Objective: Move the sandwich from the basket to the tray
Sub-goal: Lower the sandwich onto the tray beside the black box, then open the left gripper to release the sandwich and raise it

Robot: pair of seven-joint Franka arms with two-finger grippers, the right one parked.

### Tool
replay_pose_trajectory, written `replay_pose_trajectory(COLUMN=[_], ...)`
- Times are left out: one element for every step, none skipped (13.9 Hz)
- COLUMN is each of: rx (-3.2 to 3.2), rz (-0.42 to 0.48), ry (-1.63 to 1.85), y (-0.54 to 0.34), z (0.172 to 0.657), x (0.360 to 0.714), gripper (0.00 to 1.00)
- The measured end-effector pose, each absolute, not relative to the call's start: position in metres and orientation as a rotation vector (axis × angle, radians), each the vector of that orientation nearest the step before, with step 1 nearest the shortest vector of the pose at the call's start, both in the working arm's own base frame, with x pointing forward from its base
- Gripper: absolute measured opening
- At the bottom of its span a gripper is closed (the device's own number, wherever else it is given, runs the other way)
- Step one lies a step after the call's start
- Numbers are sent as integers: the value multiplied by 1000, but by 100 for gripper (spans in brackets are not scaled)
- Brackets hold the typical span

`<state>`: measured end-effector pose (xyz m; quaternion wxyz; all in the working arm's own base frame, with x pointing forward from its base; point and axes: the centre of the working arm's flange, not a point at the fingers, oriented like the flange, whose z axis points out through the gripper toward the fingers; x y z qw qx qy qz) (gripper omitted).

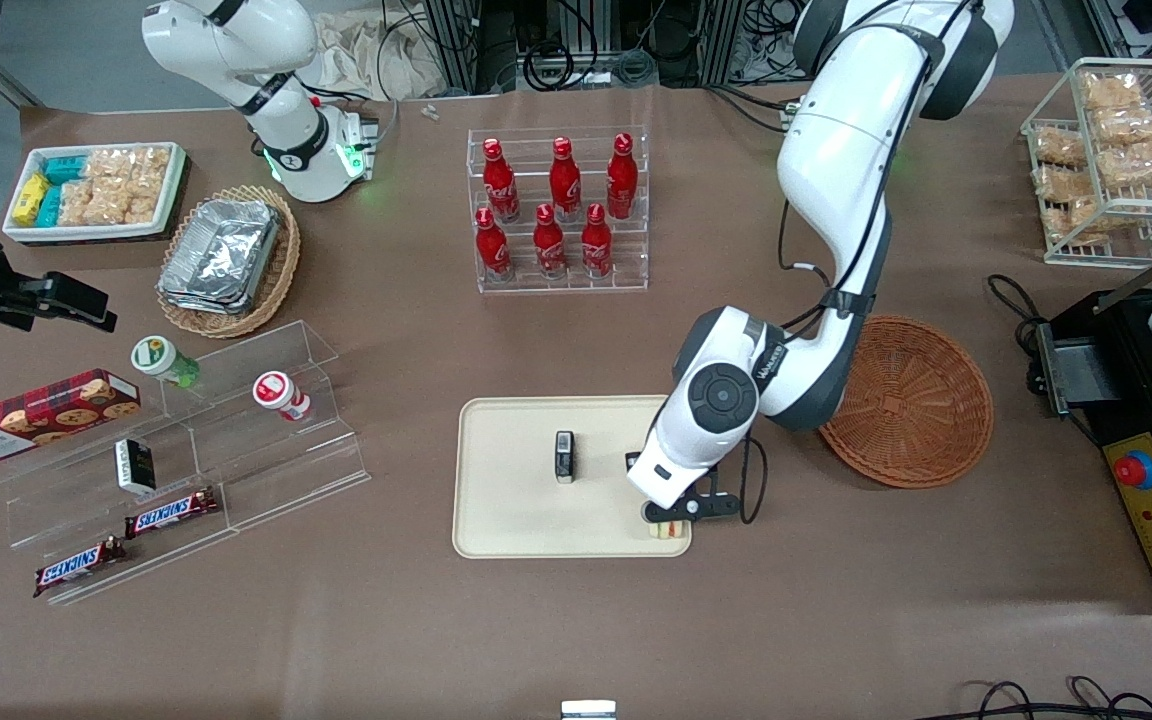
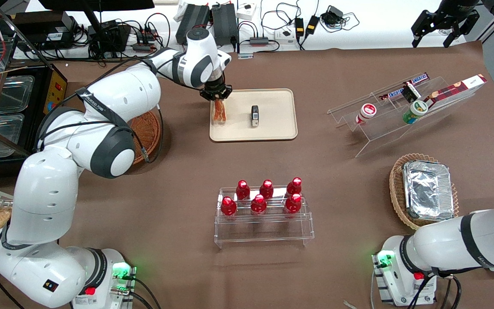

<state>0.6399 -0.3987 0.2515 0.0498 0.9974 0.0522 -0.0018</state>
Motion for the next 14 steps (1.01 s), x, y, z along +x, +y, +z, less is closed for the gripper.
replay_pose_trajectory(rx=[3042,3045,3047,3047,3046,3043,3036,3029,3021,3012,3010,3016,3023,3022], rz=[-15,-23,-28,-27,-24,-17,-3,13,27,43,48,41,25,8], ry=[160,164,170,175,179,182,184,191,211,238,265,309,366,444], y=[-401,-401,-401,-401,-401,-401,-401,-401,-400,-398,-390,-371,-340,-297], z=[247,243,241,241,242,246,253,265,280,301,328,362,400,440], x=[637,636,635,635,636,637,639,640,642,643,646,650,656,661], gripper=[15,15,15,22,30,41,49,60,69,80,89,99,100,100])
